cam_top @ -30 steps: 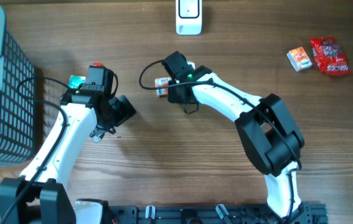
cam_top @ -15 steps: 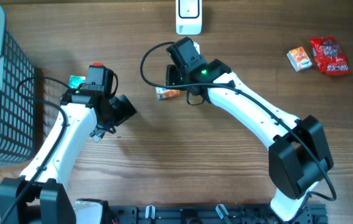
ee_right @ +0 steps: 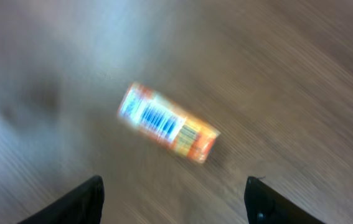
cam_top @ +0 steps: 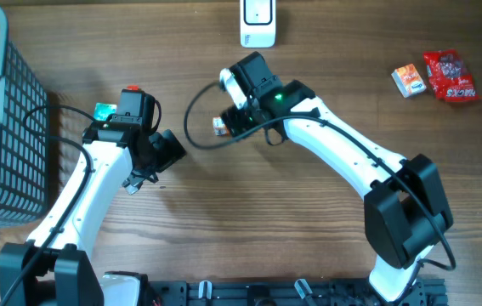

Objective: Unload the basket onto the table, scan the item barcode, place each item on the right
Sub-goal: 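Lower the right gripper and align it around the orange Kleenex box, then close the right gripper on the orange Kleenex box and lift it, then raise the orange box up to the white scanner with the right gripper, then carry the orange box to the top-right corner and release it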

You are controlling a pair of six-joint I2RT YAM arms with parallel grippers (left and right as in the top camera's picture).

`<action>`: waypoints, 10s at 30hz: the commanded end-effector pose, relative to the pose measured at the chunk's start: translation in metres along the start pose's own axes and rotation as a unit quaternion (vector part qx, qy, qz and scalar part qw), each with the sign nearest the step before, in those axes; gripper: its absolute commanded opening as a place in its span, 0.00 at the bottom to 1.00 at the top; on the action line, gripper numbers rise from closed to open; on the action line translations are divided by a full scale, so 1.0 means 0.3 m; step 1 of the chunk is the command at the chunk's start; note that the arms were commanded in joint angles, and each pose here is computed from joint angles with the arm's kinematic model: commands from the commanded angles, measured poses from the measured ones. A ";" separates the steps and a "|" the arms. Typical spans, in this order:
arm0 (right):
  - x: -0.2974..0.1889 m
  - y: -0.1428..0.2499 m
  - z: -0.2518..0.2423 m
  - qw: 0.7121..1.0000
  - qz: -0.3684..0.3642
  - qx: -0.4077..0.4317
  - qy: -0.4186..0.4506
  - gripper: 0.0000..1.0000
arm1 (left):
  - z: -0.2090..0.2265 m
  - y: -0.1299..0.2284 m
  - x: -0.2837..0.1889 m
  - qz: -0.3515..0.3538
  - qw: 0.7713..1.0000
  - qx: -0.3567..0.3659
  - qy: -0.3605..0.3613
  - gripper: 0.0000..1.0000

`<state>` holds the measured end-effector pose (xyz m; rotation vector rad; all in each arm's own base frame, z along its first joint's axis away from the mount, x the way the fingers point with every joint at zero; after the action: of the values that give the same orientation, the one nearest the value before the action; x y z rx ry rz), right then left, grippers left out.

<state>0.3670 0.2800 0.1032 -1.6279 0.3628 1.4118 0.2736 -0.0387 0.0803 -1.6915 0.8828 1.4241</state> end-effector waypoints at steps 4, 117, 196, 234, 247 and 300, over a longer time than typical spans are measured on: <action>0.011 0.107 0.009 0.982 0.030 -0.132 -0.131 0.73 | 0.017 -0.001 -0.003 -0.006 1.000 -0.002 -0.007 1.00; 0.226 0.017 -0.125 0.476 0.170 0.849 -0.155 0.78 | 0.009 -0.009 -0.003 -0.011 1.000 -0.002 -0.001 1.00; -0.353 -0.506 -0.494 0.884 -0.401 0.134 0.198 0.05 | 0.001 -0.018 -0.003 -0.017 1.000 -0.002 0.003 1.00; -0.017 -0.488 -0.789 0.760 -0.566 0.249 0.200 0.05 | -0.001 -0.022 -0.003 -0.019 1.000 -0.002 0.005 1.00; -0.070 -0.441 -0.866 0.730 -0.563 0.265 0.283 0.04 | -0.008 -0.032 -0.004 -0.025 1.000 -0.002 0.010 1.00; -0.473 0.738 -1.629 0.544 0.006 0.368 0.754 0.64 | -0.017 -0.044 -0.005 -0.033 0.999 -0.015 0.016 1.00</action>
<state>0.4581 -0.2678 0.1047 -1.6425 1.7841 -0.6713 0.2865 -0.0403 0.0817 -1.7354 0.8529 1.3727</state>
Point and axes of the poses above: each gripper's point midway between its finger pads, its own x axis out along the fingers, its own z axis along the line the jaws close on, y = z × x, the point moved 1 cm from there along -x, back along the fingers, and after that the axes turned 7 degrees about x, right-handed, at the moved point
